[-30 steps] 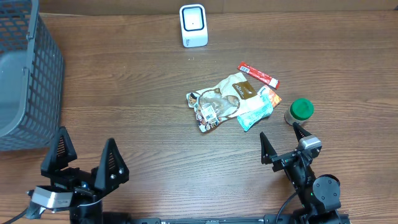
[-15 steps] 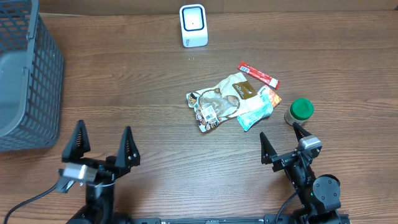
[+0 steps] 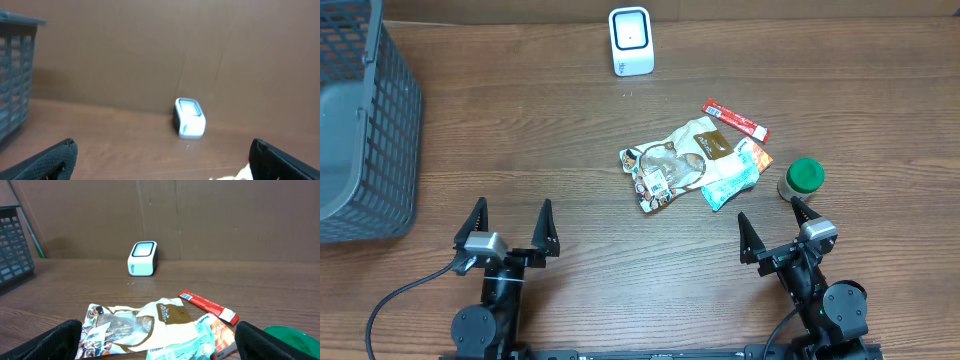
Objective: Scan the item barcode
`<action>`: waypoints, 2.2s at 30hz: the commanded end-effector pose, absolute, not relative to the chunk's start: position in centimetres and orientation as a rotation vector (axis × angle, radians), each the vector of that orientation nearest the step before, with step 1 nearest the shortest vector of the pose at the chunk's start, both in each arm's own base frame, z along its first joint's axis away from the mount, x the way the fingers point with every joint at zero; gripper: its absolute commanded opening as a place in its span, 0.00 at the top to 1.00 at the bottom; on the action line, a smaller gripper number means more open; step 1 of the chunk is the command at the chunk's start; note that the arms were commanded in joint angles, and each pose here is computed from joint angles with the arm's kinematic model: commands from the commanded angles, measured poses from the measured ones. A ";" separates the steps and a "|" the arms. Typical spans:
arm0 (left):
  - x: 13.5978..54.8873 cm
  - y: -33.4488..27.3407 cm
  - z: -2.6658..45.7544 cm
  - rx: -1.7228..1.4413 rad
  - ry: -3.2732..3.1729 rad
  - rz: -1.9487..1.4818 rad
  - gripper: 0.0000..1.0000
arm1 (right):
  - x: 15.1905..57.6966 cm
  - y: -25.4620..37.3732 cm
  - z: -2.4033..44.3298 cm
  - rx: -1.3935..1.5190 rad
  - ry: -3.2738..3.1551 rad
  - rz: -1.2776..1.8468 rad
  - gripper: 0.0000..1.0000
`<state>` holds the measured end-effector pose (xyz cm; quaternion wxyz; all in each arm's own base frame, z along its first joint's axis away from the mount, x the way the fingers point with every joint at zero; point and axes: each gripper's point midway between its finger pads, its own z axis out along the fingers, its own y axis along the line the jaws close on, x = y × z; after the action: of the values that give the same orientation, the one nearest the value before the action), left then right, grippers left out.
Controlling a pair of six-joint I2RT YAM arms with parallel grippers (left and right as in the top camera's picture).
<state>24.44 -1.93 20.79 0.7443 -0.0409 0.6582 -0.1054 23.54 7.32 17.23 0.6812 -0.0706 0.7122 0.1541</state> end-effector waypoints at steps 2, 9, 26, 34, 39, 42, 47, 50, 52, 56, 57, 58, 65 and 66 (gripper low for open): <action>24.6 -1.5 18.7 -0.050 1.522 -0.135 0.00 | 23.5 7.3 17.0 -0.153 1.595 0.348 0.00; 24.6 -0.8 15.8 -0.042 1.640 -0.054 0.00 | 23.5 7.3 17.0 -0.153 1.595 0.348 0.00; 24.6 -0.8 15.8 -0.035 1.640 -0.049 0.00 | 23.5 7.3 17.0 -0.153 1.595 0.348 0.00; 24.6 -0.8 15.8 -0.035 1.640 -0.049 0.00 | 23.5 7.3 17.0 -0.153 1.595 0.348 0.00; 24.6 -0.8 15.8 -0.035 1.640 -0.049 0.00 | 23.5 7.3 17.0 -0.153 1.595 0.348 0.00; 24.6 -0.8 15.8 -0.035 1.640 -0.049 0.00 | 23.5 7.3 17.0 -0.153 1.595 0.348 0.00; 24.6 -0.8 15.8 -0.035 1.640 -0.049 0.00 | 23.5 7.3 17.0 -0.153 1.595 0.348 0.00; 24.6 -0.8 15.8 -0.035 1.640 -0.049 0.00 | 23.5 7.3 17.0 -0.153 1.595 0.348 0.00; 24.6 -0.8 15.8 -0.035 1.640 -0.049 0.00 | 23.5 7.3 17.0 -0.153 1.595 0.348 0.00; 24.6 -0.8 15.8 -0.035 1.640 -0.049 0.00 | 23.5 7.3 17.0 -0.153 1.595 0.348 0.00; 24.6 -0.8 15.8 -0.035 1.640 -0.049 0.00 | 23.5 7.3 17.0 -0.153 1.595 0.348 0.00; 24.6 -0.8 15.8 -0.035 1.640 -0.049 0.00 | 23.5 7.3 17.0 -0.153 1.595 0.348 0.00; 24.6 -0.8 15.7 -0.035 1.641 -0.049 0.00 | 23.5 7.3 17.0 -0.153 1.595 0.348 0.00; 24.6 -0.8 15.7 -0.035 1.641 -0.049 0.00 | 23.5 7.3 17.0 -0.153 1.595 0.348 0.00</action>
<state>24.62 -0.85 15.61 0.6775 -0.0200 0.7347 -0.0284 23.54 7.32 17.24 0.6813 -0.0705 0.7121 0.1543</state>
